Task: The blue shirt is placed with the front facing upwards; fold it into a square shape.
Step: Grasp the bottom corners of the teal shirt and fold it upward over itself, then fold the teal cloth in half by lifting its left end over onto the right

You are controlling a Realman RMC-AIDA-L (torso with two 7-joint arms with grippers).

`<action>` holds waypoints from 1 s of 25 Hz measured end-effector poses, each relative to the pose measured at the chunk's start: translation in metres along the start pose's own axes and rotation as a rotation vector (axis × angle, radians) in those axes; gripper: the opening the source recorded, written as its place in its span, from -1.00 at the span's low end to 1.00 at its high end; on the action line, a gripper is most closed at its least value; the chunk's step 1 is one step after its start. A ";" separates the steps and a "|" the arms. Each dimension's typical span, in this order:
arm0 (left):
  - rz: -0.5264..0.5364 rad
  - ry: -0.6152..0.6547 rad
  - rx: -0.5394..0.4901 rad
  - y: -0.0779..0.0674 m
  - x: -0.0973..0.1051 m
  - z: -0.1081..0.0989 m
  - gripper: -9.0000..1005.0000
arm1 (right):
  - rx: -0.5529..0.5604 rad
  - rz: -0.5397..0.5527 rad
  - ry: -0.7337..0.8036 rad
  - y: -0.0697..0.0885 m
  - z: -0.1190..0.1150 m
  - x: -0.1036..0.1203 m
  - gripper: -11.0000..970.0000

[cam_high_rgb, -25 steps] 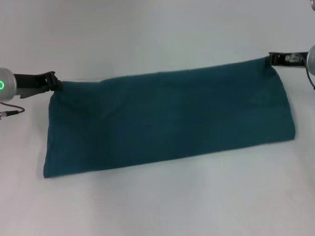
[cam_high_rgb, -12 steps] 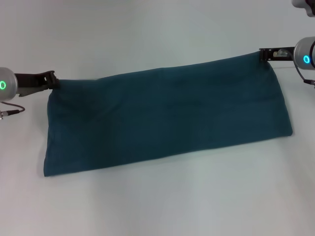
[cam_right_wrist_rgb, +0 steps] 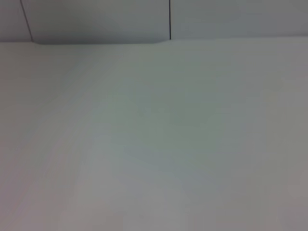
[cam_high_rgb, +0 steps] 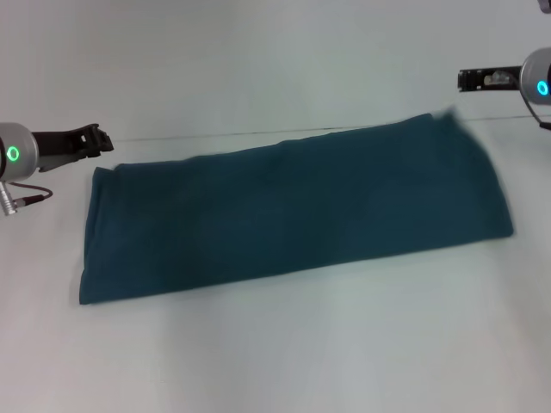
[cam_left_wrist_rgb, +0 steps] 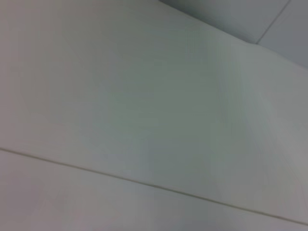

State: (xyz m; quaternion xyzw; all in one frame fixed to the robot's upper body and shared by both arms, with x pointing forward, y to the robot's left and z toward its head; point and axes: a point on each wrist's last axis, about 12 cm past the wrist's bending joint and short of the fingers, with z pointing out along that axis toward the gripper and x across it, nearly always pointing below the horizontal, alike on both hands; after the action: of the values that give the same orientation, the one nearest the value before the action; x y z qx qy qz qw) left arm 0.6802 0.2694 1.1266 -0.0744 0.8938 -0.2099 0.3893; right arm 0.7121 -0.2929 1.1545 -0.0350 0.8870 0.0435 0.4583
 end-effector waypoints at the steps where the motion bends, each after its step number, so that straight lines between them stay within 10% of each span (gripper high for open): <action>1: -0.008 0.000 -0.001 0.000 0.001 0.000 -0.90 | 0.006 -0.009 -0.005 0.000 0.000 -0.003 -0.90; 17: -0.116 -0.012 0.021 0.011 0.012 -0.005 0.11 | -0.012 0.025 0.039 -0.008 -0.007 -0.010 0.27; 25: -0.202 -0.090 0.313 0.017 0.015 -0.041 0.11 | -0.219 0.203 -0.018 -0.027 -0.040 0.011 0.83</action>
State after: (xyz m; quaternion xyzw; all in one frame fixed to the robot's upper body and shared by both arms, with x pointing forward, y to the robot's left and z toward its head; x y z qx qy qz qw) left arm 0.6411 0.2935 1.1342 -0.1113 0.8199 -0.3810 0.4127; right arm 0.6766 -0.3239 1.1674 0.0056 0.8718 0.1863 0.4530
